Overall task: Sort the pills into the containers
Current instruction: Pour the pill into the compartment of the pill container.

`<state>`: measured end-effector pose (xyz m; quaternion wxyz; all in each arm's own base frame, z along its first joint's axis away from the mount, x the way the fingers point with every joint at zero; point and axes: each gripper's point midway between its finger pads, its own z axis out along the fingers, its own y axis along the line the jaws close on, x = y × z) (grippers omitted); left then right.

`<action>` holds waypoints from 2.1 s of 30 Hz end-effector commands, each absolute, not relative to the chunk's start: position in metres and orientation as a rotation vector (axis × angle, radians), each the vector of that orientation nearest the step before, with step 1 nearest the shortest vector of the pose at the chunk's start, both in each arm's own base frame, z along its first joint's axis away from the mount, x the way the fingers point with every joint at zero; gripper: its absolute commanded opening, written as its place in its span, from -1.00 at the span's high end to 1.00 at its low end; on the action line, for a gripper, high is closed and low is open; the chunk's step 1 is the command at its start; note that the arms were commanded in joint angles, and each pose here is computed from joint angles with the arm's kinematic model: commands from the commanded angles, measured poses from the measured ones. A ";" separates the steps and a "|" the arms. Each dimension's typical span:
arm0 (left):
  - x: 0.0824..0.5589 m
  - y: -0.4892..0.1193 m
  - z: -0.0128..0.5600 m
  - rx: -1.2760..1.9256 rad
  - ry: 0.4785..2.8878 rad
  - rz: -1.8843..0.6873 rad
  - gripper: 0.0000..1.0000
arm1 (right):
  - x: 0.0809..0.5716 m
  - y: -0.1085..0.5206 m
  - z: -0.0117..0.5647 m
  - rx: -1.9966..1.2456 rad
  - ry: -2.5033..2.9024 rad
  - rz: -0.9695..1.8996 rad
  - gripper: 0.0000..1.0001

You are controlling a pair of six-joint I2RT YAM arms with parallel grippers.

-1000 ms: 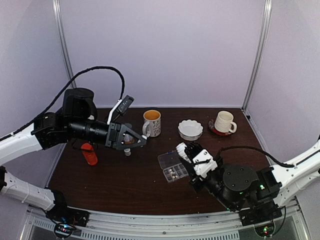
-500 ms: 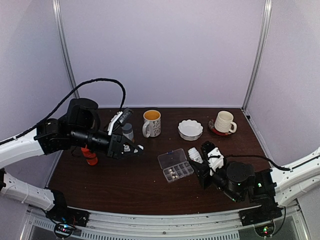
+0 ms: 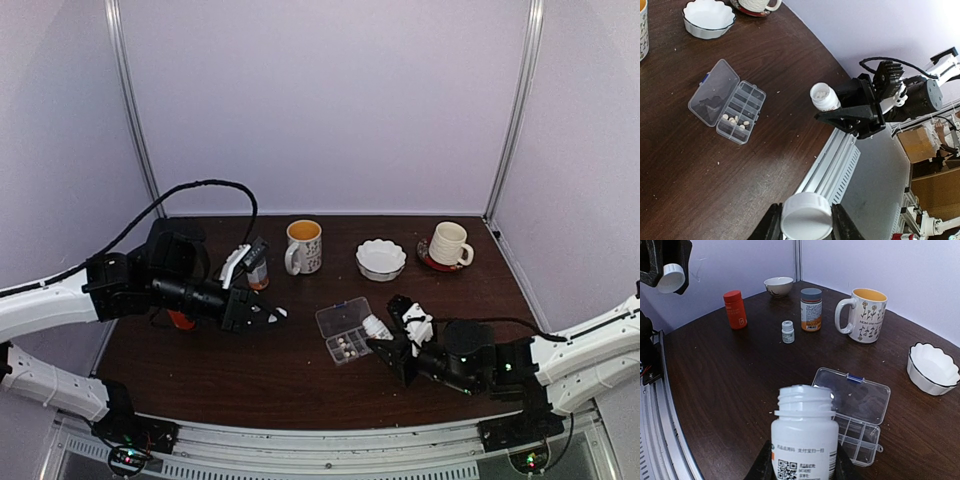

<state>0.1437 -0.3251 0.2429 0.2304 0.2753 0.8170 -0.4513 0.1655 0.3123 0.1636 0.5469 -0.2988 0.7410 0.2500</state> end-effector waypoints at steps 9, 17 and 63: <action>0.163 -0.315 0.215 0.704 2.238 -1.098 0.97 | 0.168 0.322 0.103 -0.729 1.999 0.768 1.00; 0.164 -0.313 0.209 0.711 2.239 -1.072 1.00 | 0.181 0.322 0.085 -0.705 2.082 0.761 1.00; 0.171 -0.309 0.178 0.704 2.267 -0.986 1.00 | 0.229 0.303 0.053 -0.623 2.463 0.544 1.00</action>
